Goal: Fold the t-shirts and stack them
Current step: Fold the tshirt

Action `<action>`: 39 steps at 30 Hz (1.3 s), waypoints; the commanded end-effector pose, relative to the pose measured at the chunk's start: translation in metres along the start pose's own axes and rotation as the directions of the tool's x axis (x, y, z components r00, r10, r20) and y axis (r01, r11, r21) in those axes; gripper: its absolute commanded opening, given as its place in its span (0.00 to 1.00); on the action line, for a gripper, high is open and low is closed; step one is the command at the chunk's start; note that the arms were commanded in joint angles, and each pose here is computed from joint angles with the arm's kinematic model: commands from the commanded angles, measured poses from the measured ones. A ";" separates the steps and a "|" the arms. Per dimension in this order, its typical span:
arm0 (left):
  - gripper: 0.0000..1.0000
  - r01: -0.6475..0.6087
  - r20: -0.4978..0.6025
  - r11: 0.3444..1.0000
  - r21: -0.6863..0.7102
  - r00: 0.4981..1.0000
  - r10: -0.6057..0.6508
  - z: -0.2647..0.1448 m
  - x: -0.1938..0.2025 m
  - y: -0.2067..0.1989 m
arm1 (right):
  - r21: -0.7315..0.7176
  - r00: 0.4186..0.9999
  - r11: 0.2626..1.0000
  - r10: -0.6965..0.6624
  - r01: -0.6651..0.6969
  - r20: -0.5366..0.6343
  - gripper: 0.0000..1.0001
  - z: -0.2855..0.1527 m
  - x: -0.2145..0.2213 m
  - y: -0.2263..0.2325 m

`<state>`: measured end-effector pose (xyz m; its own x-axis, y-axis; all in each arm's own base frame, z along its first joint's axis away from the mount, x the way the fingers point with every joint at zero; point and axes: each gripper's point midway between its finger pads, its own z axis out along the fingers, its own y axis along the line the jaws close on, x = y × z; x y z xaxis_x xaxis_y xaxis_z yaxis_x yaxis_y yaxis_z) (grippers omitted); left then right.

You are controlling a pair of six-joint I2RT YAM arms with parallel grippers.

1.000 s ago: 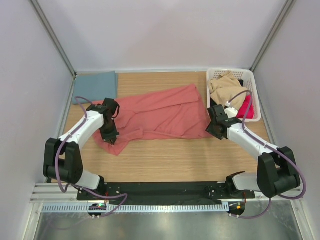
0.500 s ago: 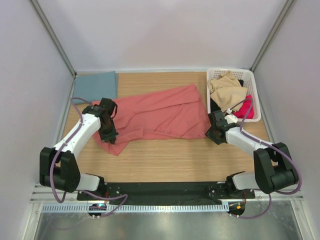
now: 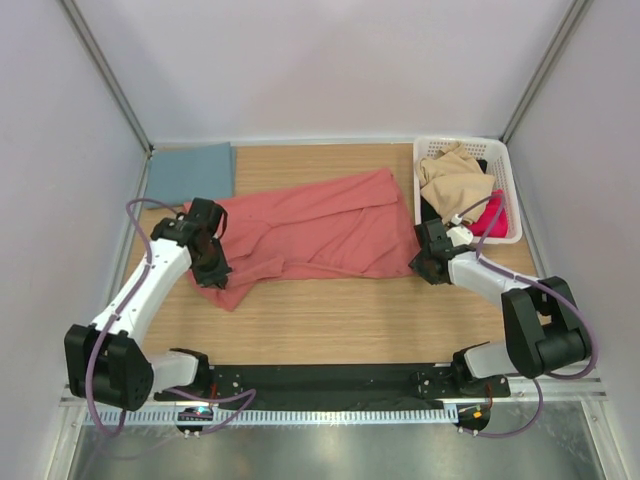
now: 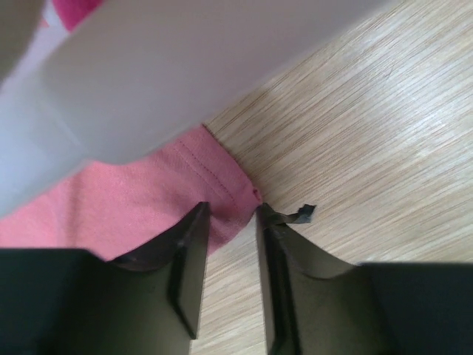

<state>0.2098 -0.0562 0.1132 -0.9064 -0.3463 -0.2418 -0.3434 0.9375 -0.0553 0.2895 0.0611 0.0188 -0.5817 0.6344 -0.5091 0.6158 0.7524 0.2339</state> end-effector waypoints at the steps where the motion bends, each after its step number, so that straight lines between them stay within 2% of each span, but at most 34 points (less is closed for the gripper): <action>1: 0.05 0.014 0.027 1.000 0.023 1.000 -0.014 -0.015 0.002 0.001 | 0.029 1.000 0.999 -0.019 0.019 0.013 0.36 0.006 0.000 -0.006; 3: 0.05 0.016 0.038 1.000 0.025 0.999 -0.017 -0.021 0.003 0.004 | 0.031 1.000 0.999 -0.023 0.023 -0.005 0.29 0.006 0.004 -0.007; 4: 0.04 0.017 0.047 0.999 0.029 0.999 -0.018 -0.024 0.003 0.004 | 0.036 1.000 0.999 -0.027 0.028 -0.013 0.19 0.005 0.006 -0.009; 7: 0.04 0.016 0.096 0.999 0.042 0.995 -0.020 -0.038 -0.001 0.006 | 0.031 0.998 0.998 -0.057 0.057 -0.017 0.03 -0.001 0.006 -0.012; 8: 0.04 0.018 0.120 0.999 0.045 0.993 -0.023 -0.043 -0.005 0.007 | 0.025 0.997 0.997 -0.071 0.071 -0.011 0.01 -0.002 0.004 -0.012; 17: 0.02 0.004 0.248 0.990 0.144 0.968 -0.040 -0.082 -0.026 -0.005 | -0.052 0.962 0.960 -0.274 0.273 -0.009 0.01 -0.029 -0.018 0.010; 25: 0.01 -0.047 0.315 0.974 0.224 0.949 -0.027 -0.108 -0.050 -0.026 | -0.158 0.932 0.921 -0.361 0.357 0.002 0.01 -0.046 -0.035 0.049; 28: 0.01 -0.063 0.342 0.972 0.226 0.939 -0.018 -0.117 -0.064 -0.032 | -0.171 0.920 0.905 -0.392 0.389 0.012 0.01 -0.050 -0.046 0.062; 39: 0.01 -0.068 0.423 0.993 0.097 0.906 0.021 -0.133 -0.117 -0.032 | -0.177 0.899 0.885 -0.437 0.432 0.006 0.01 -0.040 -0.076 0.113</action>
<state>0.2812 -0.0602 0.2538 -0.7617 -0.3113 -0.5683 -0.2551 0.9503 -0.1788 0.3644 0.0999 0.0985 -0.7986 0.2694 -0.5382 0.2299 0.9630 0.1408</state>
